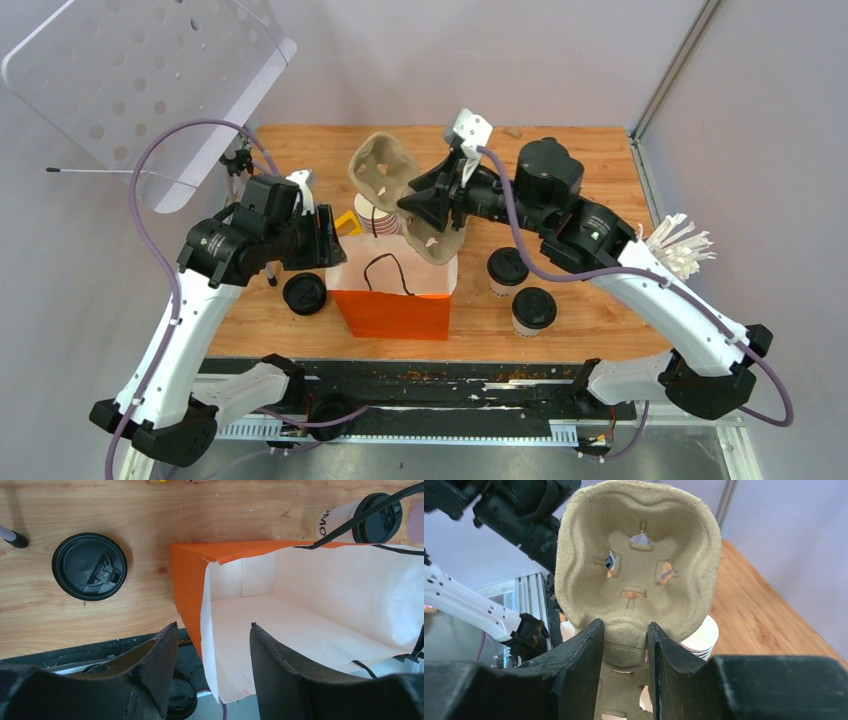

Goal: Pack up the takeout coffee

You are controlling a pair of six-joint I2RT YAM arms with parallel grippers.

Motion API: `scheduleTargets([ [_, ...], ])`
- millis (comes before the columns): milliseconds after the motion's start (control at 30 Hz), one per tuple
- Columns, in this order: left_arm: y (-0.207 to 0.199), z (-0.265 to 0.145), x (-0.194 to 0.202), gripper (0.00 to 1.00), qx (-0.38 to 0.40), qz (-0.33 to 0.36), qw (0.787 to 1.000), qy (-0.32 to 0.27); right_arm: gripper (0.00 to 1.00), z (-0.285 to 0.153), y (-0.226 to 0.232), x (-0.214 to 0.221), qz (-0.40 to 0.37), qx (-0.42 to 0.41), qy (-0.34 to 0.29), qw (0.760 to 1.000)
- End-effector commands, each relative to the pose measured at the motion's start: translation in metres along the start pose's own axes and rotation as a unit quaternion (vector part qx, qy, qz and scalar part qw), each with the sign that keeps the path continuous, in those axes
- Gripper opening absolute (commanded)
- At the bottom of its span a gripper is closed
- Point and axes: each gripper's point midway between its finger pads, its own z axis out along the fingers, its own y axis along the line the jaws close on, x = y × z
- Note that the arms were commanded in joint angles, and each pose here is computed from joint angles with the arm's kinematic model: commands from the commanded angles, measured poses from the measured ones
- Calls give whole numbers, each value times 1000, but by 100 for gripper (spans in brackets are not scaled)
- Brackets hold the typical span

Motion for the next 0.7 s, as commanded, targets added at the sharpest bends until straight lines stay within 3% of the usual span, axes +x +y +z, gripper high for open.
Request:
scheduleTargets([
  [0, -3, -2, 1, 61, 18, -11, 1000, -6, 36, 16, 11, 0, -54, -52, -27, 997],
  [667, -13, -10, -4, 29, 52, -19, 998, -32, 35, 31, 35, 86, -88, -160, 46, 982],
])
